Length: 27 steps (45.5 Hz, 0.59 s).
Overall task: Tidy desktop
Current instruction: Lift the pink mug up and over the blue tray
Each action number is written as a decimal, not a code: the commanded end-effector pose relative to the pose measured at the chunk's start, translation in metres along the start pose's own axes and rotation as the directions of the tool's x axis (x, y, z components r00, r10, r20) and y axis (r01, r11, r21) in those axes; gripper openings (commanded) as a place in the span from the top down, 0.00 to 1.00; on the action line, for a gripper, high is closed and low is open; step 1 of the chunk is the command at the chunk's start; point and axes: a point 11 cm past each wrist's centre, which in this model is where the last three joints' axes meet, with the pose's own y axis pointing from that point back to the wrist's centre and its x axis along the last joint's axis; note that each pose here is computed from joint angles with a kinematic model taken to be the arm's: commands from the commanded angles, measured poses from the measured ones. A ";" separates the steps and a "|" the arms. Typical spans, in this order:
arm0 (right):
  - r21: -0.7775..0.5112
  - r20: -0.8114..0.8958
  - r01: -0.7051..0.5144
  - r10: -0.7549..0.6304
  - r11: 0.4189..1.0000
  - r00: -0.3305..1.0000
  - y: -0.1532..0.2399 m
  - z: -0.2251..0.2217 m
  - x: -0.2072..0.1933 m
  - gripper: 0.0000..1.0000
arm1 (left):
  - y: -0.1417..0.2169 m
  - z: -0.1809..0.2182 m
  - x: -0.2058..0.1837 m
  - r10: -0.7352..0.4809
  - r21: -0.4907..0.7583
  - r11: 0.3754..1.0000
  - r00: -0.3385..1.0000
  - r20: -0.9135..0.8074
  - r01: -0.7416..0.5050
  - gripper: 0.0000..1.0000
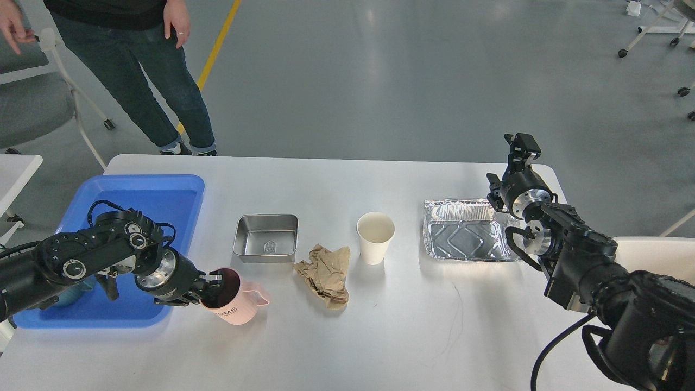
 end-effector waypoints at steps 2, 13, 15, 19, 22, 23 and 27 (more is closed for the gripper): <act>0.002 -0.004 -0.005 0.005 1.000 1.000 0.000 -0.001 0.004 0.00 | 0.014 -0.010 0.005 -0.010 -0.003 1.000 1.000 -0.007 0.010 1.00; 0.004 -0.006 -0.011 0.011 1.000 1.000 0.000 -0.004 0.007 0.00 | 0.053 -0.031 0.018 -0.043 -0.015 0.999 0.999 -0.007 0.043 1.00; 0.009 -0.008 -0.014 0.014 1.000 1.000 0.000 -0.006 0.010 0.00 | 0.065 -0.034 0.022 -0.041 -0.023 0.999 0.999 -0.006 0.041 1.00; 0.009 -0.010 -0.018 0.018 1.000 1.000 0.000 -0.007 0.012 0.00 | 0.100 -0.050 0.041 0.043 -0.040 0.998 0.998 -0.055 -0.046 1.00; 0.010 -0.012 -0.018 0.018 1.000 1.000 0.000 -0.008 0.012 0.00 | 0.128 -0.061 0.053 0.112 -0.040 0.993 0.990 -0.086 -0.115 1.00; 0.012 -0.013 -0.016 0.016 1.000 1.000 0.000 -0.008 0.011 0.00 | 0.139 -0.064 0.058 0.139 -0.040 0.989 0.986 -0.094 -0.143 1.00; 0.010 -0.013 -0.018 0.019 1.000 1.000 0.000 -0.007 0.012 0.00 | 0.182 -0.074 0.075 0.238 -0.041 0.969 0.964 -0.121 -0.244 1.00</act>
